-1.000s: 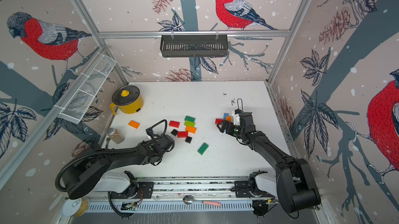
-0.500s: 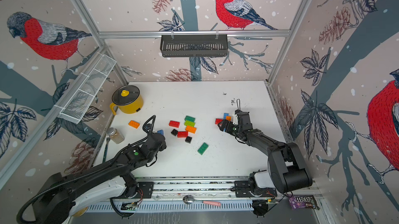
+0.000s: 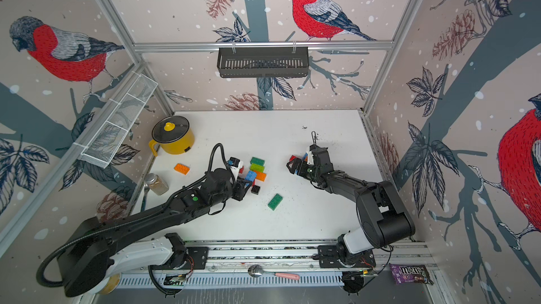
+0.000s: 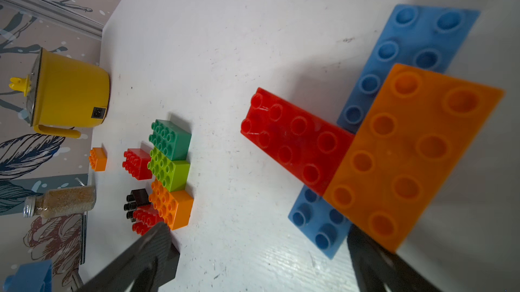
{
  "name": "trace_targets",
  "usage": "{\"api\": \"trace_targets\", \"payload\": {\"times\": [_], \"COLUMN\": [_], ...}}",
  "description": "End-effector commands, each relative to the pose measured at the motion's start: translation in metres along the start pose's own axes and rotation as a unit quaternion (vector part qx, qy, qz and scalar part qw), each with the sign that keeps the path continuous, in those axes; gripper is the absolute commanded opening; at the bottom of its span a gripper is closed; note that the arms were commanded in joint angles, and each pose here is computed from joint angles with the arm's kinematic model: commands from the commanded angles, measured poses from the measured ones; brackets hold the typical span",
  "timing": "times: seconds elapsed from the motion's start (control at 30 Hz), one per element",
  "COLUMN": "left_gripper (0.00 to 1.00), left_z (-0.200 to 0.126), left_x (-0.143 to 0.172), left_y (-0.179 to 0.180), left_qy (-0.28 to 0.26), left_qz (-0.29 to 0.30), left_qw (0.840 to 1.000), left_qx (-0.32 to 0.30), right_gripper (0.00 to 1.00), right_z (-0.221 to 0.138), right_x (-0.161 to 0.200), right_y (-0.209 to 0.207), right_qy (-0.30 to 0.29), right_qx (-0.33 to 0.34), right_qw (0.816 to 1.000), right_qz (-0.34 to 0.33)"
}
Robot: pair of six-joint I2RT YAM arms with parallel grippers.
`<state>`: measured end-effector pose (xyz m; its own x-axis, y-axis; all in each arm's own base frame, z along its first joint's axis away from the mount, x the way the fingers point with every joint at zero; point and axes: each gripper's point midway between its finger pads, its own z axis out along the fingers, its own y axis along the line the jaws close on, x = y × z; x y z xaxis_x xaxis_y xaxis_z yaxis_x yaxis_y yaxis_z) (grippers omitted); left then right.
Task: Assemble a small pinwheel with lego
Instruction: Pick up the lego brick from the center of the board, then assemble the lego brick with the lego brick.
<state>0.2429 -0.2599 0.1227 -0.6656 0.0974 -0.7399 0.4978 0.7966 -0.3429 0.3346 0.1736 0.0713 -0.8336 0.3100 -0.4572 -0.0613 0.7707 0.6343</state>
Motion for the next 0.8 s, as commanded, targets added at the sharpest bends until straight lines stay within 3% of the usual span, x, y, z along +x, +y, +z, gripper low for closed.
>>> {"api": "trace_targets", "payload": {"times": [0.0,0.27,0.4,0.77], "left_gripper": [0.09,0.04,0.02,0.00], "left_z": [0.015,0.082,0.111,0.161], "left_x": [-0.021,-0.026,-0.032,-0.024], "left_y": [-0.029,-0.049,-0.056,-0.079], "left_qy": [-0.026,0.002,0.012,0.034], "left_qz": [0.057,0.123,0.120,0.116], "left_qw": [0.996,0.992,0.992,0.993], "left_qx": [0.056,0.043,0.036,0.014], "right_gripper": [0.99,0.99,0.99,0.99], "right_z": [-0.017,-0.041,-0.042,-0.028], "right_x": [-0.015,-0.023,-0.026,-0.025], "right_y": [-0.005,-0.022,-0.036,-0.037], "right_qy": [-0.036,-0.025,-0.027,-0.011], "right_qx": [0.007,0.025,0.056,0.038], "right_qw": [0.999,0.999,0.998,0.999], "right_qz": [0.014,0.021,0.025,0.020]}}
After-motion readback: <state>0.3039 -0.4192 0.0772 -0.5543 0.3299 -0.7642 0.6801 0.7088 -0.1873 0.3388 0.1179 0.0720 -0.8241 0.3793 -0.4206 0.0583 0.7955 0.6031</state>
